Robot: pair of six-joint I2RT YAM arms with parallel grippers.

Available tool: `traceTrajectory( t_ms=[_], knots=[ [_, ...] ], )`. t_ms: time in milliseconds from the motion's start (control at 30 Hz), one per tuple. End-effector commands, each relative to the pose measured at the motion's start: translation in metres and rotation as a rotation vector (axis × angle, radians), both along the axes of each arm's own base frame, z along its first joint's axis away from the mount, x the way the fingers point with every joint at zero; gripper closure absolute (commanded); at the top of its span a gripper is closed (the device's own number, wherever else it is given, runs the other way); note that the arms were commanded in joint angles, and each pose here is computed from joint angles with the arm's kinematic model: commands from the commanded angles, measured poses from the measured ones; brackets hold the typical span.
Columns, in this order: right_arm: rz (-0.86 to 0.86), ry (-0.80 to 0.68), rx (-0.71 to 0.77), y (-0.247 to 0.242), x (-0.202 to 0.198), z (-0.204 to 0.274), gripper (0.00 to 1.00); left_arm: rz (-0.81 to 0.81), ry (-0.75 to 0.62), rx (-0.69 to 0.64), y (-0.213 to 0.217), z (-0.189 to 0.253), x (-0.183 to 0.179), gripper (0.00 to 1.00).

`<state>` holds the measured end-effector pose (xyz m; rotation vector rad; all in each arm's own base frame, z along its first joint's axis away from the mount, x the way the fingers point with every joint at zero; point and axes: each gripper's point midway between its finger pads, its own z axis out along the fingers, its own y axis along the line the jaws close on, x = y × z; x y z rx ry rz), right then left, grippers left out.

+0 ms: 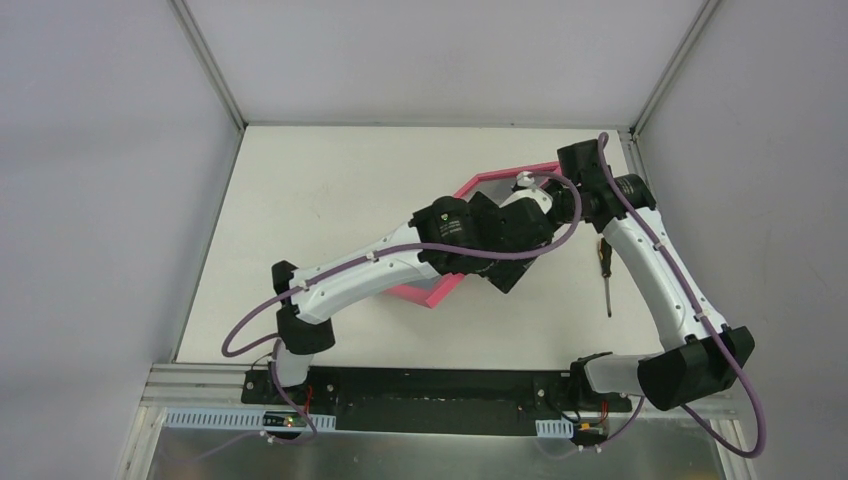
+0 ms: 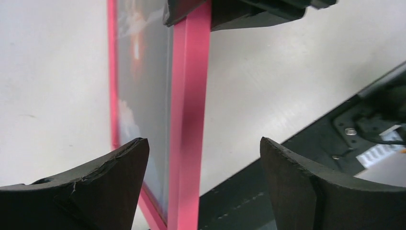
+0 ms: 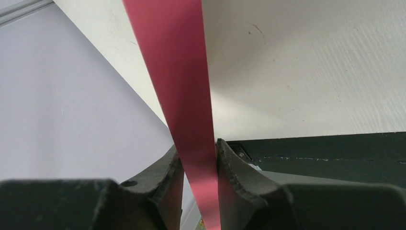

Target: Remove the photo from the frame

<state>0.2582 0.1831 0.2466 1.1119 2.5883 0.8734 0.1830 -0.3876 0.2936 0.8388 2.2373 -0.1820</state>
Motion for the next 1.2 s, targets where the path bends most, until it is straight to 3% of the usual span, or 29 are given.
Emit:
traceTrajectory(
  t_ms=[0,100,267,533,700,733,800,833,900,933,967,1000,1033,1067,1167],
  knots=[
    [-0.049,0.082,0.043,-0.001,-0.023,0.013,1.00,-0.015,-0.151,0.187,0.027,0.006,0.019,0.12],
    [-0.055,0.086,0.052,0.000,-0.025,0.014,1.00,-0.052,-0.196,0.273,0.030,0.002,0.025,0.14],
    [-0.072,0.078,0.059,0.000,-0.024,0.017,1.00,-0.112,-0.240,0.393,0.031,-0.009,0.027,0.32],
    [-0.082,0.076,0.075,0.002,-0.021,0.017,1.00,-0.168,-0.181,0.427,0.018,-0.034,0.018,0.33],
    [-0.079,0.071,0.076,0.002,-0.021,0.017,1.00,-0.163,-0.195,0.460,0.017,-0.040,0.022,0.53],
    [-0.078,0.073,0.078,0.003,-0.021,0.017,1.00,-0.162,-0.199,0.466,0.018,-0.040,0.023,0.62],
    [-0.074,0.071,0.082,0.003,-0.021,0.017,1.00,-0.149,-0.219,0.483,0.020,-0.039,0.026,0.94],
    [-0.072,0.066,0.086,0.004,-0.020,0.018,1.00,-0.140,-0.230,0.488,0.021,-0.037,0.028,1.00],
    [-0.056,0.045,0.093,0.006,-0.018,0.020,1.00,-0.132,-0.247,0.493,0.023,-0.034,0.030,1.00],
    [-0.036,0.024,0.093,0.007,-0.016,0.023,0.93,-0.132,-0.251,0.491,0.024,-0.031,0.030,1.00],
    [0.001,-0.011,0.086,0.008,-0.014,0.026,0.74,-0.131,-0.254,0.486,0.025,-0.029,0.030,1.00],
    [0.039,-0.055,0.070,0.007,-0.011,0.032,0.63,-0.130,-0.255,0.480,0.026,-0.026,0.030,1.00],
    [0.066,-0.078,0.033,0.004,-0.008,0.033,0.42,-0.128,-0.256,0.472,0.027,-0.024,0.030,1.00],
    [0.094,-0.103,0.004,0.000,-0.005,0.038,0.30,-0.122,-0.258,0.462,0.029,-0.020,0.029,1.00],
    [0.151,-0.169,-0.034,-0.013,0.001,0.058,0.11,-0.088,-0.260,0.427,0.036,-0.006,0.030,1.00]
  ],
)
